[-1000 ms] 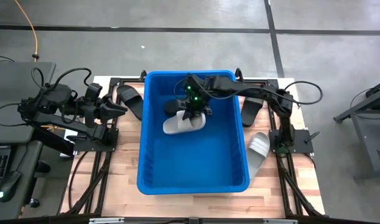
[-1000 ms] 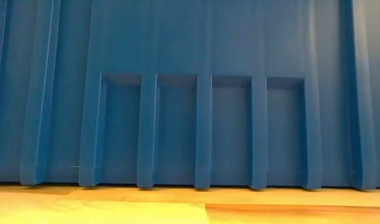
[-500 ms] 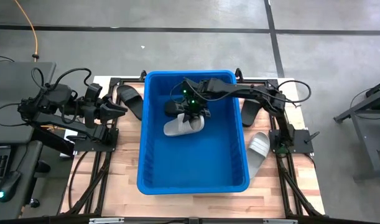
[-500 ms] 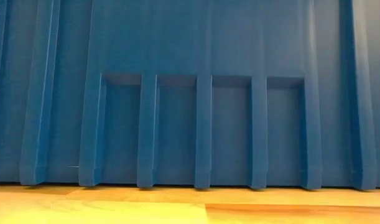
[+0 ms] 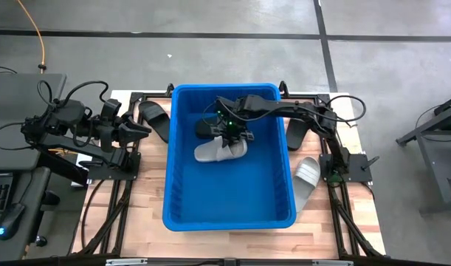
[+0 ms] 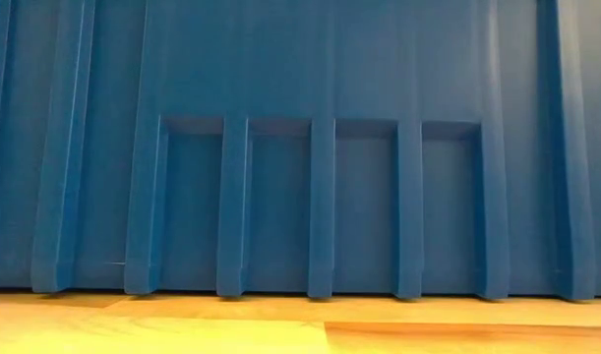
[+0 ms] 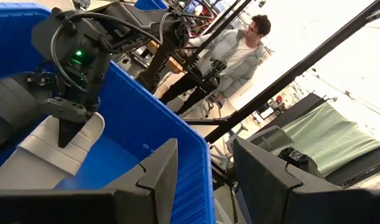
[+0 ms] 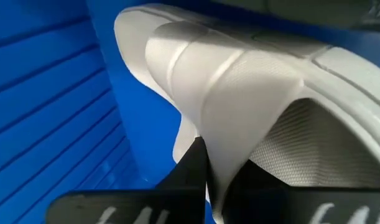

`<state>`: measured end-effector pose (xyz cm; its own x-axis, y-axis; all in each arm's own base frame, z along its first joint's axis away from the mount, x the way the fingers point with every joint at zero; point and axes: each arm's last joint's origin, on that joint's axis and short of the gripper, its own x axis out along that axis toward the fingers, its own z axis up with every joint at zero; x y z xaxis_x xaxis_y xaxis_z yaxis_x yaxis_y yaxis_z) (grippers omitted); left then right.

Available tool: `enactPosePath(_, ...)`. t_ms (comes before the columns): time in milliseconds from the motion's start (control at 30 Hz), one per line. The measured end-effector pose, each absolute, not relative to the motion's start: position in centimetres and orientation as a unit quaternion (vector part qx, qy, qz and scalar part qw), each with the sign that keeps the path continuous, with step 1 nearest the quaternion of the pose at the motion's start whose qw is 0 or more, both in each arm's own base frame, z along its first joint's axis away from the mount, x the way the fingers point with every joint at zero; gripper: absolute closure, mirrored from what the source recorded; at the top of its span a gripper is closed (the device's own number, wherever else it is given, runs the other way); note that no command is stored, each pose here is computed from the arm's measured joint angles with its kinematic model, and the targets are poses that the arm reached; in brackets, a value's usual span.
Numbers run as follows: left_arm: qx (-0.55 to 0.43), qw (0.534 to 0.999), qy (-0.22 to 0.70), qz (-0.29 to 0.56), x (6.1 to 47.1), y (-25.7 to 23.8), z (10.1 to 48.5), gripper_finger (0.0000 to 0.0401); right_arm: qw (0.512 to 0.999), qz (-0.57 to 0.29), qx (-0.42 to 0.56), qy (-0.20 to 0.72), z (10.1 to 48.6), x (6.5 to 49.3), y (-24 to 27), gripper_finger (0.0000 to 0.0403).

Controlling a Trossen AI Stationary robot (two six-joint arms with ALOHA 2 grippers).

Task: Pick and place slides into bin
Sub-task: Put the bottom gray slide into the blue bin

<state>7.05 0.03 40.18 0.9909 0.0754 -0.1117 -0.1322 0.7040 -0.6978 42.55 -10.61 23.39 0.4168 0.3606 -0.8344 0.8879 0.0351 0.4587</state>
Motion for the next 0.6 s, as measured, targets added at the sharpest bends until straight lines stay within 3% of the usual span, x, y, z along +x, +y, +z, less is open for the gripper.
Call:
enactPosePath(300, -0.380, 0.922, 0.038, 0.056, 7.1, 0.0, 40.2, 0.0254, 0.510, -0.228, 0.663, 0.498, 22.8, 42.9, -9.8, 0.0392)
enactPosePath(600, -0.380, 0.923, 0.038, 0.056, 7.1, 0.0, 40.2, 0.0254, 0.499, -0.266, 0.653, 0.503, 22.3, 42.7, -9.3, 0.0271)
